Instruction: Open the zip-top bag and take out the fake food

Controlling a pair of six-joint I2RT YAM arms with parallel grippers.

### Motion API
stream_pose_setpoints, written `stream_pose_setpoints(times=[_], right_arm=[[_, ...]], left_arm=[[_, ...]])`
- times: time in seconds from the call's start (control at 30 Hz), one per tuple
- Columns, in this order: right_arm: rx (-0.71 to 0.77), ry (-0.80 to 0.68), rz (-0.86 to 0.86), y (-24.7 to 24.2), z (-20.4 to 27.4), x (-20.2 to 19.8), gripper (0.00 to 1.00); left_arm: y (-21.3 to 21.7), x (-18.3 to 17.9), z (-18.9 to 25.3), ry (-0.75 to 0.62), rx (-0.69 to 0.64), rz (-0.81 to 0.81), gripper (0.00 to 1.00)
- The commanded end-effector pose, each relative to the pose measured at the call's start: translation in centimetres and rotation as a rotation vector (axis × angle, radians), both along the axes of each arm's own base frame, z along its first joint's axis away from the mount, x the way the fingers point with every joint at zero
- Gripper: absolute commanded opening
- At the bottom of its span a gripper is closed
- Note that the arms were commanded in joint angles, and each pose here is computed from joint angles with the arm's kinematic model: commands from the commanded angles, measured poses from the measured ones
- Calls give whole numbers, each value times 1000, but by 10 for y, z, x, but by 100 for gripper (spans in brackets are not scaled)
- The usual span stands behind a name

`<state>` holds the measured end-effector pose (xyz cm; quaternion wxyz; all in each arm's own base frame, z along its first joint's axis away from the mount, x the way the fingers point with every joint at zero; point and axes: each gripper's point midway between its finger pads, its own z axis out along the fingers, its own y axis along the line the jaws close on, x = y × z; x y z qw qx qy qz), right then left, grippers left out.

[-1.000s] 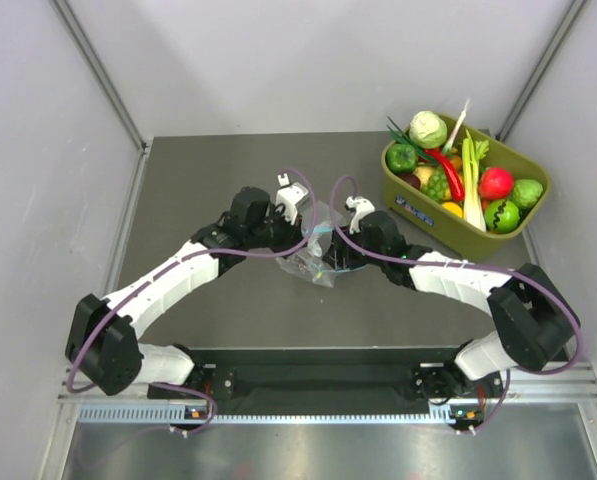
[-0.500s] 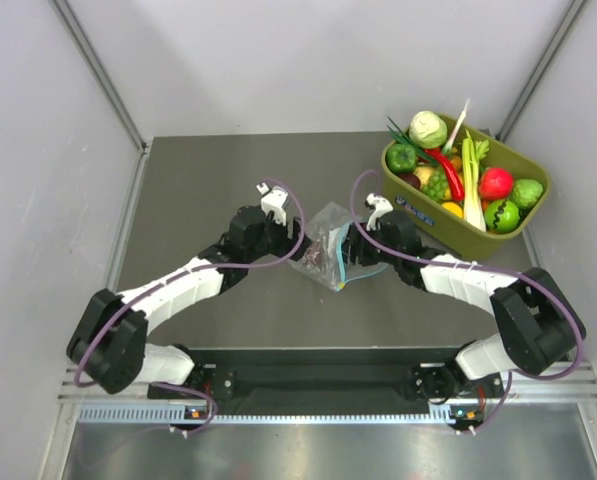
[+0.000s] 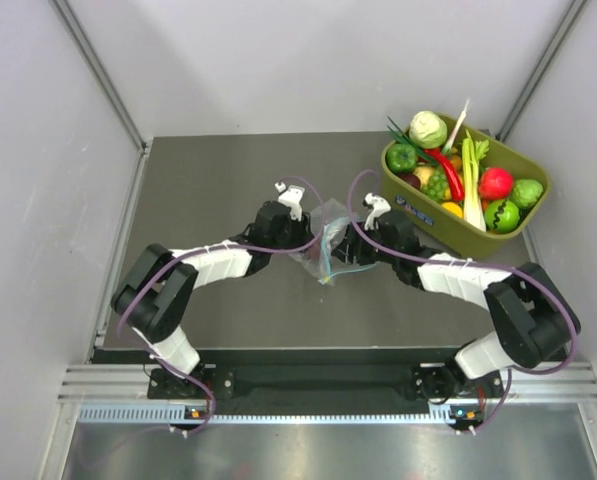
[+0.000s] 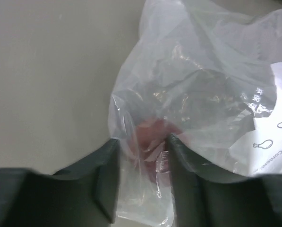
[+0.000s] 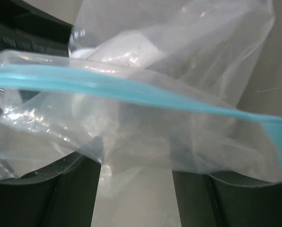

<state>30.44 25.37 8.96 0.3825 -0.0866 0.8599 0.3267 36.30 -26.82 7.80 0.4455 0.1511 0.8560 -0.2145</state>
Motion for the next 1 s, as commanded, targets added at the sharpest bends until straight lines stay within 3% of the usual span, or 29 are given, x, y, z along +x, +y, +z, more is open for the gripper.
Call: stream_pose_setpoints(times=[0.0, 0.07, 0.17, 0.4, 0.77, 0.97], right_arm=[[38, -39, 8, 8, 6, 11, 58], [39, -28, 13, 11, 1, 13, 58], [47, -33, 13, 15, -2, 18, 58], [43, -31, 14, 20, -11, 28, 58], [37, -126, -6, 24, 20, 50, 59], [-20, -141, -9, 27, 12, 68, 56]], left_arm=[[-13, 16, 9, -43, -32, -18, 44], [-15, 16, 2, -26, -29, -25, 29], [-16, 11, -4, -2, -30, -40, 18], [-12, 5, -22, 43, 8, -46, 0], [4, -5, -34, 80, 60, -9, 0], [5, -13, -42, 117, 50, -6, 0]])
